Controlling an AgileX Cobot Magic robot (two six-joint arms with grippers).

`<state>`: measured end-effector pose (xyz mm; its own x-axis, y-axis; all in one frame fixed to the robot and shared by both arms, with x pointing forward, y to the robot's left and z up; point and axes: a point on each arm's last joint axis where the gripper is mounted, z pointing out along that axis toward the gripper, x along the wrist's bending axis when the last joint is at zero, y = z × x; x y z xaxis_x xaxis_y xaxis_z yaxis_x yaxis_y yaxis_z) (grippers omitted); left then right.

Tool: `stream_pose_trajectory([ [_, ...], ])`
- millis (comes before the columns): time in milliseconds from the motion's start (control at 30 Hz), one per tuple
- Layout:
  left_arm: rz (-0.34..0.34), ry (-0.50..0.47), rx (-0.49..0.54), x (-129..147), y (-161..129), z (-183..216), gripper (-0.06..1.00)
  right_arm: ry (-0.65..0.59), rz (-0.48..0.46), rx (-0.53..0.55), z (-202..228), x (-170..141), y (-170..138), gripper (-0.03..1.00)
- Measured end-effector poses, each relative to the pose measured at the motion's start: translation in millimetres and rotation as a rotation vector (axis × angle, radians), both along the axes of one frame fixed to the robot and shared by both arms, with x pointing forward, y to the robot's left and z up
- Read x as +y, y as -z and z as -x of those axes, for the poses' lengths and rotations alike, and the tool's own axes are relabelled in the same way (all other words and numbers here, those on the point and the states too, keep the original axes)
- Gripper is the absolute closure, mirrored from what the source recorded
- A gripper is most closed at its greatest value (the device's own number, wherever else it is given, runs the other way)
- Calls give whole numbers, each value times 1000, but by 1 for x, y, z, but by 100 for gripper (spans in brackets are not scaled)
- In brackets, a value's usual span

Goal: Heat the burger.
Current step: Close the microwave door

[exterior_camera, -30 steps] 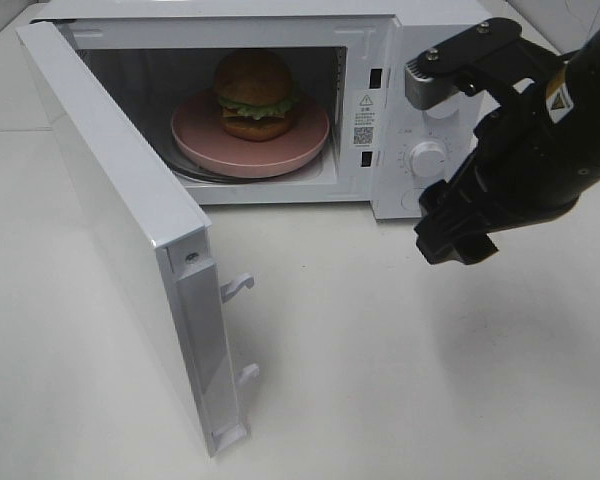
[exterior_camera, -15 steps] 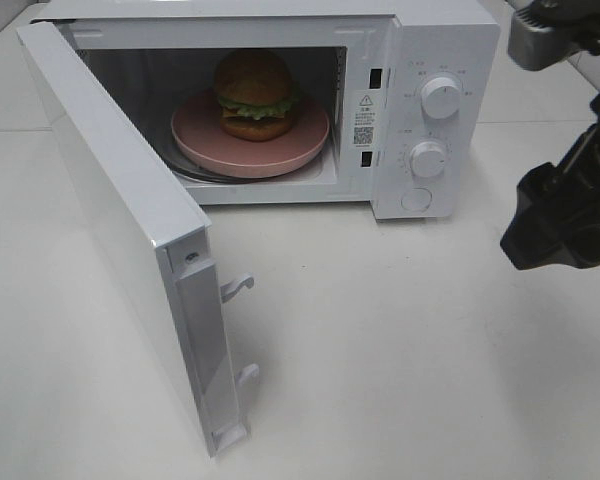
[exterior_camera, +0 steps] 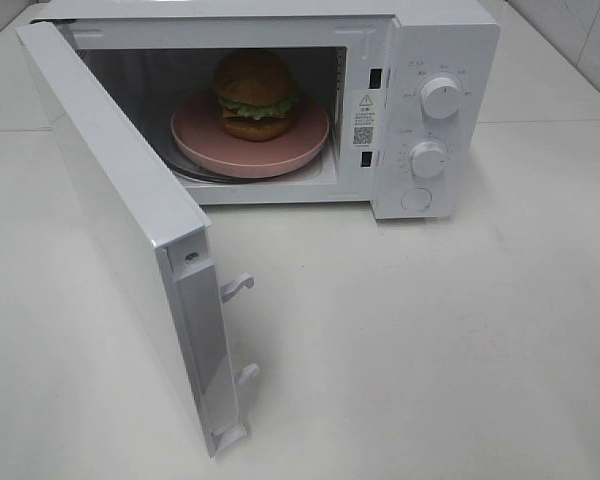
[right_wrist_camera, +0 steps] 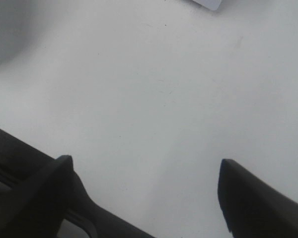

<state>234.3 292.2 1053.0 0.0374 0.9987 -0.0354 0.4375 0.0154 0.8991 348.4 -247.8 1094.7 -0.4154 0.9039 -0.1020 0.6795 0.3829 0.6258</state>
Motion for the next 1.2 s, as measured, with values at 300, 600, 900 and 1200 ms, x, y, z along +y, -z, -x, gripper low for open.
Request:
stream_pose_trajectory([
  [300, 0, 0, 0, 0, 0, 0, -4, 201, -96, -174, 39, -39, 6, 21],
  [600, 0, 0, 0, 0, 0, 0, -4, 351, -194, -331, 76, -54, 25, 21],
  [900, 0, 0, 0, 0, 0, 0, -4, 416, -237, -460, 103, -58, 26, 21],
  [1200, 0, 0, 0, 0, 0, 0, -4, 444, -243, -444, 113, -57, 37, 21],
])
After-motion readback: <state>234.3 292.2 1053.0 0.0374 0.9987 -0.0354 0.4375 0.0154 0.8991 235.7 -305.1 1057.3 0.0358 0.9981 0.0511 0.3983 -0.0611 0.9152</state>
